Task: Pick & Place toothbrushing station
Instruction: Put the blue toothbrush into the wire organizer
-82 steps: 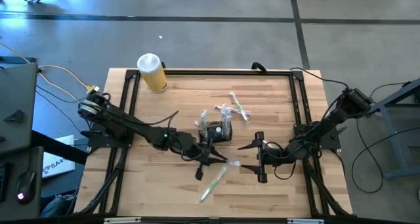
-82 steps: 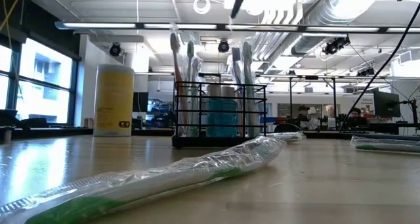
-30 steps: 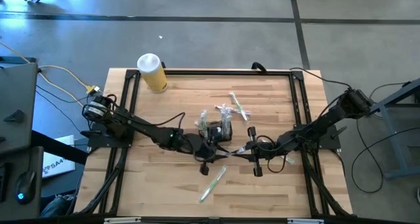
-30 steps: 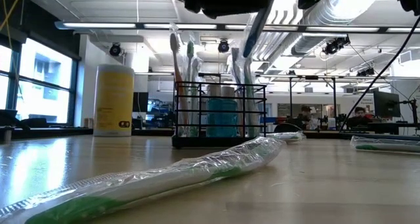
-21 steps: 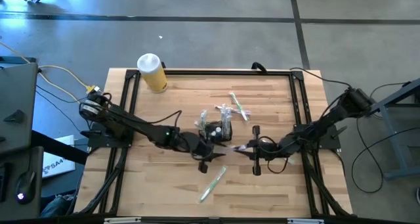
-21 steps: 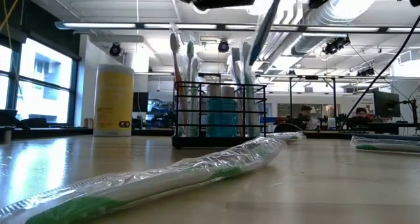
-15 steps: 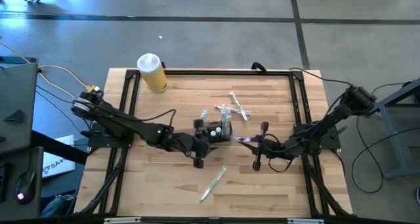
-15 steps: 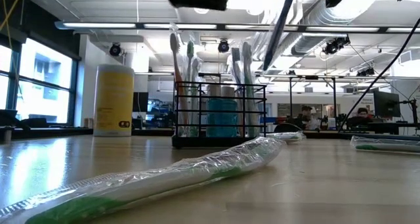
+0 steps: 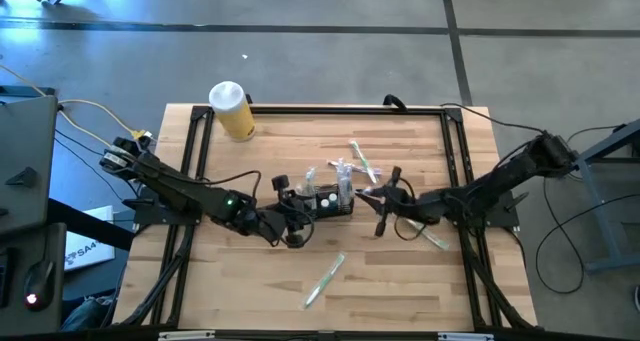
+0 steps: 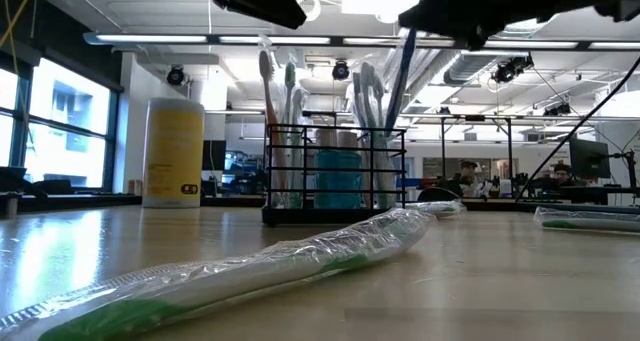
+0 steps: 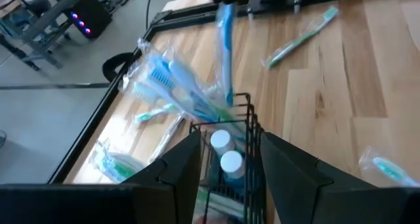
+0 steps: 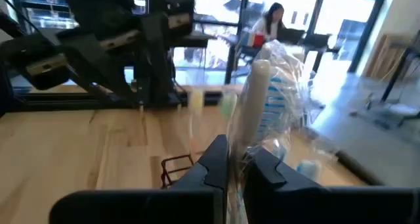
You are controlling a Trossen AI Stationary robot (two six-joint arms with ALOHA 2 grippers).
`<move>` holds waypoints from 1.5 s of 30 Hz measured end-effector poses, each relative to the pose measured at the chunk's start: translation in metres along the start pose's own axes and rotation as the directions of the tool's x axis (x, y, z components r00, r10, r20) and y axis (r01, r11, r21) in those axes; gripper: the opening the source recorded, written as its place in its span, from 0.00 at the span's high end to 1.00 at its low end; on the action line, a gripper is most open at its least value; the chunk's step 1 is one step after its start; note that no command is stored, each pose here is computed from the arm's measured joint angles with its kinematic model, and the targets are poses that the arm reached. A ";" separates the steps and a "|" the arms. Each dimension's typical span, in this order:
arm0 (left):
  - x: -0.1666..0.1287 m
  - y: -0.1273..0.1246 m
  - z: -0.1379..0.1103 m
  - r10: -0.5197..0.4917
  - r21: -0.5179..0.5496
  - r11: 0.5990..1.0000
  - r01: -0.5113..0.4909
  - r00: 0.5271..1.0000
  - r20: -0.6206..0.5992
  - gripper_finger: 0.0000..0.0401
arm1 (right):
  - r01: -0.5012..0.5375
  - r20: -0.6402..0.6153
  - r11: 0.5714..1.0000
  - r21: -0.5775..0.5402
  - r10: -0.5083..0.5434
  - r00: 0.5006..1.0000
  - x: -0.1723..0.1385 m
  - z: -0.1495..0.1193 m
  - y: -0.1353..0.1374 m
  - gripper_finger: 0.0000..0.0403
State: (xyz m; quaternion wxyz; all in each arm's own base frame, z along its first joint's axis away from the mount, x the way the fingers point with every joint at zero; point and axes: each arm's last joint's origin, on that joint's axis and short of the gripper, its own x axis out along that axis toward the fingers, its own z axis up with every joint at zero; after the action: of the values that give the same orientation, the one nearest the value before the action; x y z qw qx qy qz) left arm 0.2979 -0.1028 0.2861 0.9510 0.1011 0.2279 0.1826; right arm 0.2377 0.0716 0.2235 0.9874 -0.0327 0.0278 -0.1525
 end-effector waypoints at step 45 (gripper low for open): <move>0.000 0.001 -0.006 0.009 0.042 0.999 -0.006 0.999 -0.049 0.62 | -0.208 -0.170 0.958 0.197 0.242 0.955 0.027 -0.029 -0.018 0.42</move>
State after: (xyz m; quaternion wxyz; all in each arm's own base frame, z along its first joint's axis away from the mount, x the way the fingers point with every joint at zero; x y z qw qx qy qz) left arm 0.2951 -0.1011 0.2810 0.9421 0.1175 0.2546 0.1838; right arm 0.2564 0.0446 0.1943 0.9900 0.0731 0.1128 -0.0429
